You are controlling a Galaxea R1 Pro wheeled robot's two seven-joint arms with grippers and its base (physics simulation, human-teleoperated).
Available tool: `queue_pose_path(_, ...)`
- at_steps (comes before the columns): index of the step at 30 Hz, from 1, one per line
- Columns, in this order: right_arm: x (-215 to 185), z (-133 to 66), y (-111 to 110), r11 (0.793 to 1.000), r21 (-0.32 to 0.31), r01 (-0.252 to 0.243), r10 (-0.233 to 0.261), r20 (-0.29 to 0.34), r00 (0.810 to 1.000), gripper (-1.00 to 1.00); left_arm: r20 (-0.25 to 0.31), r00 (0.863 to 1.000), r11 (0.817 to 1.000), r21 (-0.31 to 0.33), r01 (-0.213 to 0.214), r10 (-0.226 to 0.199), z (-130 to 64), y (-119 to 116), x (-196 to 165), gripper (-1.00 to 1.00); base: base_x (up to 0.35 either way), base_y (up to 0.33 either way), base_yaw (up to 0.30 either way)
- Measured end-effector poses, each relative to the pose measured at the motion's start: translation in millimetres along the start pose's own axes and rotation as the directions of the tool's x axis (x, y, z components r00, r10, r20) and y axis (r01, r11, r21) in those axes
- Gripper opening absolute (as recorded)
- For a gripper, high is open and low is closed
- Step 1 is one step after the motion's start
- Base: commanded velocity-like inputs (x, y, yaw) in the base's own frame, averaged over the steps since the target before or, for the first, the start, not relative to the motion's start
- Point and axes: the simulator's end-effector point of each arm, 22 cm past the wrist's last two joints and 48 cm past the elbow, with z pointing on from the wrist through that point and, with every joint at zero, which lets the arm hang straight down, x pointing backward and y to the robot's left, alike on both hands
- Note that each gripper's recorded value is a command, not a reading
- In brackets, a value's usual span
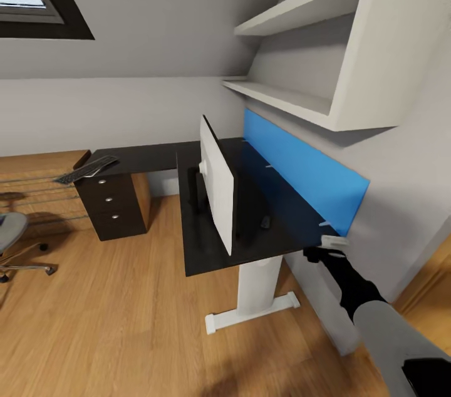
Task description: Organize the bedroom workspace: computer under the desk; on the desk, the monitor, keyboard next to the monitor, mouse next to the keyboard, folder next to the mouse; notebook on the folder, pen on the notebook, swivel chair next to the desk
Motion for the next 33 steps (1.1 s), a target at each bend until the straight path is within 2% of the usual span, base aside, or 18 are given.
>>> queue_pose_path(3, 3.0, -2.2, 16.0, 1.0, -0.021, 0.013, -0.014, -0.011, 1.0, 1.0, 0.0, 1.0, 1.0, 0.001, 0.001, -0.001, -0.1, -0.8, 0.2, 1.0, 0.0, 0.0, 0.0)
queue_pose_path(4, 4.7, -4.4, 29.8, 0.999, -0.039, 0.033, -0.033, -0.012, 0.999, 1.0, 0.0, 1.0, 1.0, 0.002, 0.001, -0.001, -0.2, -1.2, 0.2, 1.0, 0.0, 0.0, 0.0)
queue_pose_path(6, 5.8, -6.9, 43.6, 0.996, -0.058, 0.066, -0.066, -0.008, 0.998, 1.0, 0.001, 1.0, 1.0, 0.002, 0.001, -0.001, -0.2, -1.5, 0.2, 1.0, 0.0, 0.0, 0.0)
queue_pose_path(7, 6.6, -9.1, 55.3, 0.992, -0.077, 0.099, -0.099, -0.002, 0.995, 1.0, 0.001, 1.0, 1.0, 0.003, 0.001, -0.001, -0.3, -1.9, 0.3, 1.0, 0.0, 0.0, 0.0)
queue_pose_path(12, 8.8, -13.1, 77.9, 0.979, -0.132, 0.153, -0.153, 0.013, 0.988, 1.0, 0.015, 1.0, 1.0, 0.007, 0.0, 0.0, -0.5, -3.3, -2.7, 1.0, 0.008, 0.0, 0.0)
queue_pose_path(14, 6.4, -14.8, 87.0, 0.973, -0.161, 0.164, -0.161, 0.033, 0.986, 1.0, 0.038, 0.999, 1.0, 0.008, -0.001, 0.001, -0.7, -3.9, -7.5, 1.0, 0.163, 0.0, 0.0)
queue_pose_path(15, -0.3, -16.9, 95.3, 0.968, -0.186, 0.168, -0.157, 0.073, 0.985, 1.0, 0.067, 0.998, 1.0, 0.01, -0.002, 0.001, -1.3, -4.0, -13.6, 1.0, 0.258, 0.0, 0.0)
queue_pose_path(22, -5.0, -18.0, 98.6, 0.966, -0.197, 0.168, -0.151, 0.099, 0.984, 1.0, 0.081, 0.997, 1.0, 0.011, -0.003, 0.002, -1.6, -3.8, -16.6, 1.0, 0.298, 0.0, 0.0)
queue_pose_path(33, 3.5, -15.9, 97.3, 0.965, -0.196, 0.172, -0.158, 0.083, 0.984, 1.0, 0.083, 0.997, 1.0, 0.011, -0.002, 0.001, -1.6, -3.7, -17.0, 1.0, 0.32, 0.0, 0.0)
